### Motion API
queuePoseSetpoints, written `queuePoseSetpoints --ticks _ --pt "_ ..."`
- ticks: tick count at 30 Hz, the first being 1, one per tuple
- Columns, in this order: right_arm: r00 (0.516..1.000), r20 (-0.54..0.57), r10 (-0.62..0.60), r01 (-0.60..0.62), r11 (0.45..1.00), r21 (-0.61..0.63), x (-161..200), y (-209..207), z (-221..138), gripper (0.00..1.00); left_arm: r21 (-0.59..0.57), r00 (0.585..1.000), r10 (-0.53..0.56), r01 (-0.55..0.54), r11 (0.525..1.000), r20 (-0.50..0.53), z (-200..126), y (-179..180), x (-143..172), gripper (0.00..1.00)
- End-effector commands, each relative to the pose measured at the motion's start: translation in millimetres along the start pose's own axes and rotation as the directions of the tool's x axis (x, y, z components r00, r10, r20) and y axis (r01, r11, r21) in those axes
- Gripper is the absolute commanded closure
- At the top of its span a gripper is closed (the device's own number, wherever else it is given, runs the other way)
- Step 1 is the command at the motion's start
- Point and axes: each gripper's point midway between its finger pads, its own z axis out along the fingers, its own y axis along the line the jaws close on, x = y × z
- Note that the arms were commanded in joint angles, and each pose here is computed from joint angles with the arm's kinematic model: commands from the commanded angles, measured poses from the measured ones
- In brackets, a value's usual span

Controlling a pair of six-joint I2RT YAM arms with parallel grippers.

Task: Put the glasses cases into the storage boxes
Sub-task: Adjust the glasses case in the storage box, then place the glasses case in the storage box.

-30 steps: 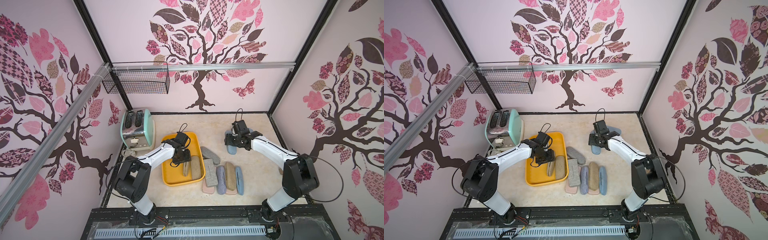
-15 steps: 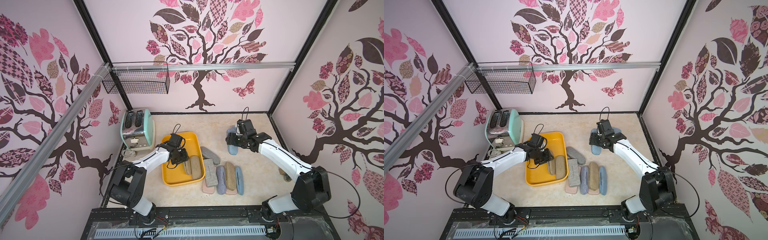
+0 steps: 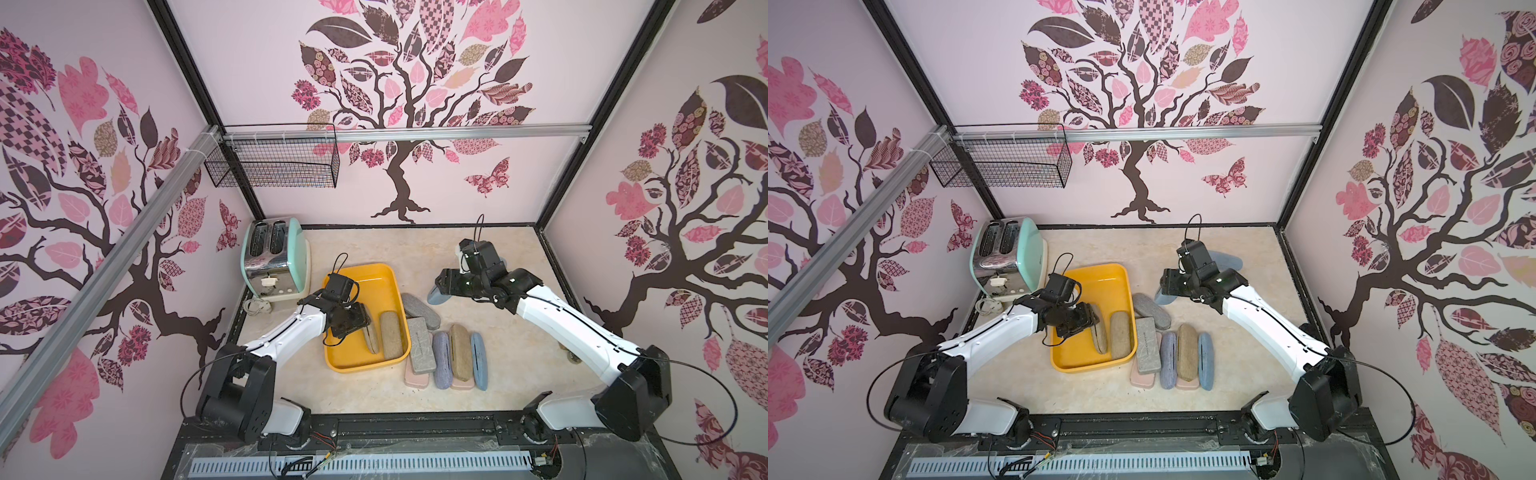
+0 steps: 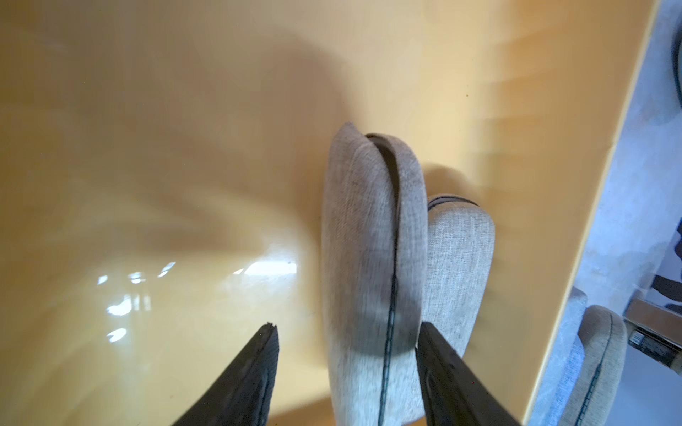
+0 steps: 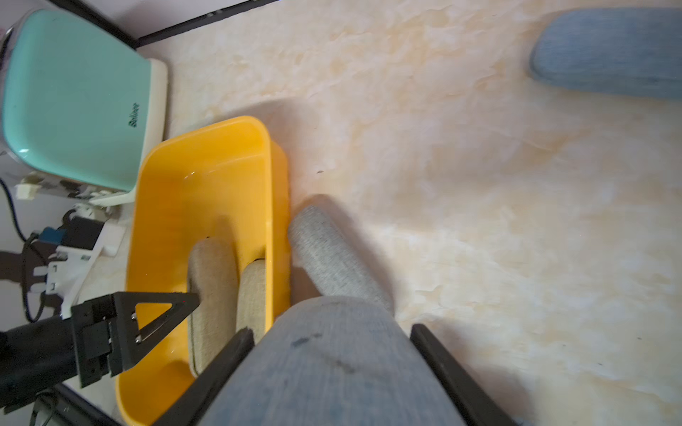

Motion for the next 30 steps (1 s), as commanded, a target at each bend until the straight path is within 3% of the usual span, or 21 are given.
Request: queuePoseSetpoints --ticks 1,9,16,21,27,30 --pt "0.999 0.035 0.029 -0.028 0.999 -0.04 -11.0 17.6 -11.7 0.32 -0.174 0.997 0.035 -0.022 0.985 0.075 -26.9 28.2 -8.2 0.39" --pt "0.999 0.015 -0.034 0.035 0.995 -0.088 2.6 63.5 -4.7 0.34 -0.183 1.0 0.023 -0.021 0.983 0.012 -19.0 39.9 6.9 0.63" --pt "0.992 -0.008 -0.124 0.119 0.969 -0.215 23.2 132.6 -12.9 0.34 -0.211 0.988 0.036 -0.003 0.977 0.153 -65.5 40.9 -15.3 0.63" --pt "0.976 -0.089 -0.2 0.162 0.931 -0.326 56.0 185.0 0.4 0.34 -0.235 0.959 0.031 0.038 0.971 0.282 -102.4 49.0 -29.0 0.63" --pt "0.93 -0.21 -0.303 0.189 0.881 -0.434 92.6 235.2 18.0 0.34 -0.251 0.934 0.003 0.092 0.964 0.356 -123.8 71.0 -29.0 0.61" --pt "0.899 -0.255 -0.356 0.224 0.874 -0.431 111.0 248.4 29.9 0.34 -0.194 0.927 -0.058 0.138 0.971 0.37 -122.9 82.5 -28.8 0.61"
